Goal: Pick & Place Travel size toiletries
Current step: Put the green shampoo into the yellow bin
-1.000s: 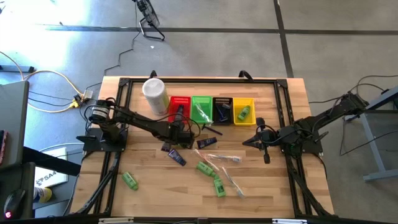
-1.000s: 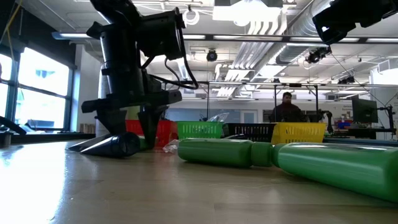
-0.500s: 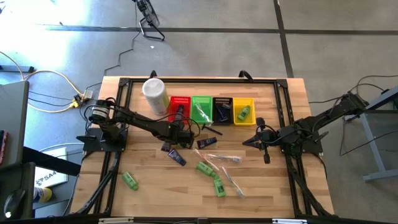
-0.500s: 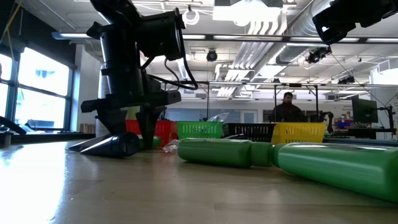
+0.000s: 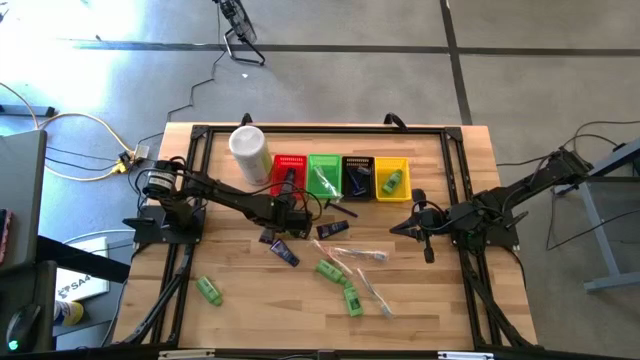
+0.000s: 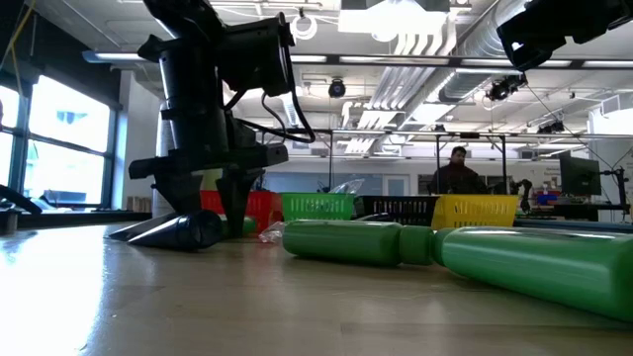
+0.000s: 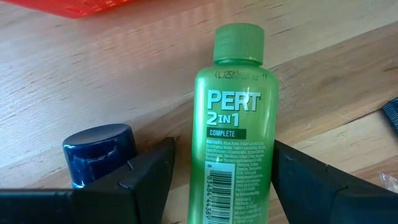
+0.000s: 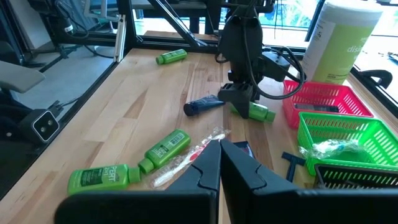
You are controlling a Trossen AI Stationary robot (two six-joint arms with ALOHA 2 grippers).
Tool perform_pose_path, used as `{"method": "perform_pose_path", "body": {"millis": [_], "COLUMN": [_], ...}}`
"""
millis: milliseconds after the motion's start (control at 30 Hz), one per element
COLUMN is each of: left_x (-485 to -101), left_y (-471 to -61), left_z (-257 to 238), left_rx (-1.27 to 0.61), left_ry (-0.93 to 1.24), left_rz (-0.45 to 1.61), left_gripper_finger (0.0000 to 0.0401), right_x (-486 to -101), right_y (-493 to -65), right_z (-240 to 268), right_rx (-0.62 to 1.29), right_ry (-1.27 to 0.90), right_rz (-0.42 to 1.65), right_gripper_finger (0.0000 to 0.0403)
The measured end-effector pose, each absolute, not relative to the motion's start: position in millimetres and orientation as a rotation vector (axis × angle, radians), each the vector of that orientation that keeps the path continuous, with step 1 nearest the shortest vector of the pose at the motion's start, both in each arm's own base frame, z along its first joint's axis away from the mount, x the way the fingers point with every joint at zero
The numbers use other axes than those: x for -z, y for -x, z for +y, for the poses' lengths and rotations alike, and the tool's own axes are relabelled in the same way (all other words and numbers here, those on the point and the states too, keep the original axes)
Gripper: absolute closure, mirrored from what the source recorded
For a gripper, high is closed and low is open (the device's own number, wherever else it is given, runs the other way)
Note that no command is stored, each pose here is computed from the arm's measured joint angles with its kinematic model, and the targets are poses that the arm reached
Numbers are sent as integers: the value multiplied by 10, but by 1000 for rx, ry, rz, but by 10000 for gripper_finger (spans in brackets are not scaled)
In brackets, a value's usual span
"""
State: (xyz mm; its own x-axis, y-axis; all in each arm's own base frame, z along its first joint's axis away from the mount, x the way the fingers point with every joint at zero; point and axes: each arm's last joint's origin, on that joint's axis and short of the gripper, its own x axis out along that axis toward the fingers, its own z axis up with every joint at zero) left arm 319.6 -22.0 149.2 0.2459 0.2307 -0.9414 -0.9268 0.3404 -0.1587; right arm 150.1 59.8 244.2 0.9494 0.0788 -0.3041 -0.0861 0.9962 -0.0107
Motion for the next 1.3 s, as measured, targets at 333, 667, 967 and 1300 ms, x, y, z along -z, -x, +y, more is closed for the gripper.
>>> {"method": "perform_pose_path", "body": {"millis": [333, 667, 967, 1300], "left_x": [-1576, -1628, -1632, -1646], "left_y": [-3244, -3268, -3265, -3270], "left_z": [-248, -253, -257, -277], "left_rx": [-840, -789, -768, -658], "left_ry": [853, 811, 807, 764], "left_rz": [1064, 1097, 1112, 1177], "left_gripper_finger": [183, 246, 219, 238], "right_x": [-2441, -2439, -2439, -2440], "right_y": [-1501, -1501, -1500, -1501], "right_z": [598, 598, 598, 598], "right_rx": [-84, -84, -84, -84], "right_ry": [24, 25, 25, 25], "right_rz": [309, 311, 311, 311], "right_gripper_finger": [401, 401, 401, 401]}}
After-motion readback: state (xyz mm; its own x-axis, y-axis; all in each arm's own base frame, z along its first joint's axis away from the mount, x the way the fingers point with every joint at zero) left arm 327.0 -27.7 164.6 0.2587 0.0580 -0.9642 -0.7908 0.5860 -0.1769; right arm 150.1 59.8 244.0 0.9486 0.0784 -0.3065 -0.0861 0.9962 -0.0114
